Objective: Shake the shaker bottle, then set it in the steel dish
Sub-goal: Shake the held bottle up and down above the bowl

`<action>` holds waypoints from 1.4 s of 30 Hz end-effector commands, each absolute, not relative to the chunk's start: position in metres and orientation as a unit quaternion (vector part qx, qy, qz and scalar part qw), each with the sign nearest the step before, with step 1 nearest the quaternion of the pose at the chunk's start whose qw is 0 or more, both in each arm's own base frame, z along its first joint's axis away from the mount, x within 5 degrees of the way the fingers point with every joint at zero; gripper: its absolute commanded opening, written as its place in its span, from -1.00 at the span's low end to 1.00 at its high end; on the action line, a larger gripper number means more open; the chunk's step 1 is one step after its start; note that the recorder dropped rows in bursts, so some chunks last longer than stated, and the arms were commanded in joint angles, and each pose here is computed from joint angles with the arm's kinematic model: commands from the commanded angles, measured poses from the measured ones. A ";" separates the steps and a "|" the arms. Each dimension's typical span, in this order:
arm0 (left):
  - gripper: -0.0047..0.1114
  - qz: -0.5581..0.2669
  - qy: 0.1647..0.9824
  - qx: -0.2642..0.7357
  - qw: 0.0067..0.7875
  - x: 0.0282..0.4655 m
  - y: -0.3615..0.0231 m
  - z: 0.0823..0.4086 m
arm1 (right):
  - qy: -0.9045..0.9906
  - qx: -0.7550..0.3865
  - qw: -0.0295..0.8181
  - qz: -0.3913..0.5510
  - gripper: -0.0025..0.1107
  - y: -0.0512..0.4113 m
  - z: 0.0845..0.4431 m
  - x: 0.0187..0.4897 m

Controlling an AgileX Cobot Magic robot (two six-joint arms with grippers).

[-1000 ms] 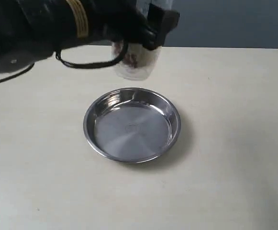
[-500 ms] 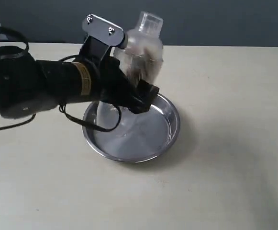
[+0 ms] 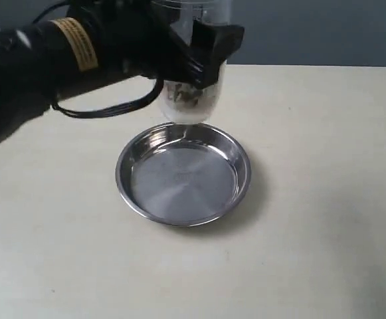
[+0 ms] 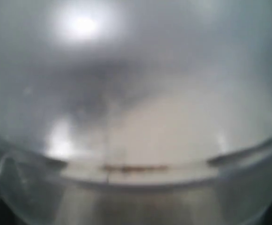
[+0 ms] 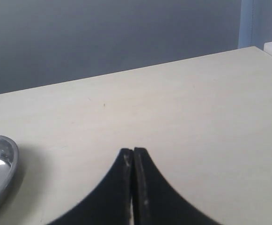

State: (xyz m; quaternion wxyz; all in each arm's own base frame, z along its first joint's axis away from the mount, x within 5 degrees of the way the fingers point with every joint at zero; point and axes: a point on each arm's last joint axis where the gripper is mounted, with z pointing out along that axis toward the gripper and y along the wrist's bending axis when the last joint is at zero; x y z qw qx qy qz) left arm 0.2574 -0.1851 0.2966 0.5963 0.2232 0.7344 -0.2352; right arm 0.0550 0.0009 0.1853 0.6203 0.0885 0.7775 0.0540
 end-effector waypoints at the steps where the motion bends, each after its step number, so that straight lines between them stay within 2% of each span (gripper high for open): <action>1: -0.91 -0.249 0.818 0.149 0.497 0.259 -0.188 0.226 | 0.774 0.089 0.625 0.051 -0.97 0.000 0.186 0.055; 4: -0.91 -0.240 0.692 0.256 0.631 0.247 -0.194 0.325 | 0.774 0.089 0.625 0.051 -0.97 0.000 0.186 0.055; 5: -0.91 -0.222 0.675 0.270 0.650 0.244 -0.191 0.345 | 0.774 0.089 0.625 0.051 -0.97 0.000 0.186 0.055; 6: -0.91 -0.222 0.689 0.253 0.641 0.243 -0.187 0.346 | 0.774 0.089 0.625 0.051 -0.97 0.000 0.186 0.055; 7: -0.91 -0.215 0.724 0.244 0.608 0.245 -0.185 0.327 | 0.774 0.089 0.625 0.051 -0.97 0.000 0.186 0.055; 9: -0.91 -0.193 0.814 0.230 0.496 0.246 -0.181 0.242 | 0.774 0.089 0.625 0.051 -0.97 0.000 0.186 0.055; 11: -0.91 -0.213 0.840 0.186 0.464 0.241 -0.181 0.199 | 0.774 0.089 0.625 0.051 -0.97 0.000 0.186 0.055; 12: -0.91 -0.236 0.821 0.181 0.488 0.239 -0.186 0.205 | 0.774 0.089 0.625 0.051 -0.97 0.000 0.186 0.055; 14: -0.91 -0.278 0.741 0.200 0.578 0.234 -0.194 0.253 | 0.774 0.089 0.625 0.051 -0.97 0.000 0.186 0.055; 15: -0.91 -0.273 0.698 0.229 0.621 0.233 -0.196 0.281 | 0.774 0.089 0.625 0.051 -0.97 0.000 0.186 0.055; 16: -0.91 -0.262 0.691 0.234 0.632 0.234 -0.195 0.294 | 0.774 0.089 0.625 0.051 -0.97 0.000 0.186 0.055; 17: -0.91 -0.251 0.722 0.216 0.607 0.236 -0.193 0.286 | 0.774 0.089 0.625 0.051 -0.97 0.000 0.186 0.055; 20: -0.91 -0.191 0.837 0.202 0.471 0.232 -0.183 0.189 | 0.774 0.089 0.625 0.051 -0.97 0.000 0.186 0.055; 21: -0.91 -0.199 0.849 0.156 0.463 0.231 -0.180 0.173 | 0.774 0.089 0.625 0.051 -0.97 0.000 0.186 0.055; 22: -0.91 -0.218 0.838 0.136 0.482 0.231 -0.182 0.179 | 0.774 0.089 0.625 0.051 -0.97 0.000 0.186 0.055; 23: -0.91 -0.243 0.795 0.144 0.536 0.231 -0.186 0.203 | 0.774 0.089 0.625 0.051 -0.97 0.000 0.186 0.055; 25: -0.91 -0.270 0.683 0.196 0.650 0.226 -0.191 0.278 | 0.774 0.089 0.625 0.051 -0.97 0.000 0.186 0.055; 26: -0.91 -0.263 0.663 0.206 0.670 0.225 -0.190 0.303 | 0.774 0.089 0.625 0.051 -0.97 0.000 0.186 0.055; 27: -0.91 -0.250 0.689 0.200 0.650 0.226 -0.188 0.304 | 0.774 0.089 0.625 0.051 -0.97 0.000 0.186 0.055; 29: -0.91 -0.194 0.759 0.227 0.579 0.231 -0.184 0.264 | 0.774 0.089 0.625 0.051 -0.97 0.000 0.186 0.055; 30: -0.91 -0.191 0.772 0.211 0.569 0.233 -0.183 0.252 | 0.774 0.089 0.625 0.051 -0.97 0.000 0.186 0.055; 34: -0.91 -0.229 0.674 0.190 0.676 0.220 -0.186 0.294 | 0.774 0.089 0.625 0.051 -0.97 0.000 0.186 0.055; 35: -0.91 -0.240 0.672 0.183 0.676 0.218 -0.187 0.299 | 0.774 0.089 0.625 0.051 -0.97 0.000 0.186 0.055; 36: -0.91 -0.254 0.699 0.181 0.644 0.216 -0.189 0.294 | 0.774 0.089 0.625 0.051 -0.97 0.000 0.186 0.055; 38: -0.91 -0.239 0.746 0.219 0.582 0.213 -0.193 0.272 | 0.774 0.089 0.625 0.051 -0.97 0.000 0.186 0.055; 39: -0.91 -0.232 0.751 0.229 0.575 0.213 -0.194 0.264 | 0.774 0.089 0.625 0.051 -0.97 0.000 0.186 0.055; 41: -0.91 -0.243 0.703 0.217 0.633 0.217 -0.196 0.288 | 0.774 0.089 0.625 0.051 -0.97 0.000 0.186 0.055; 42: -0.91 -0.237 0.640 0.232 0.693 0.216 -0.195 0.327 | 0.774 0.089 0.625 0.051 -0.97 0.000 0.186 0.055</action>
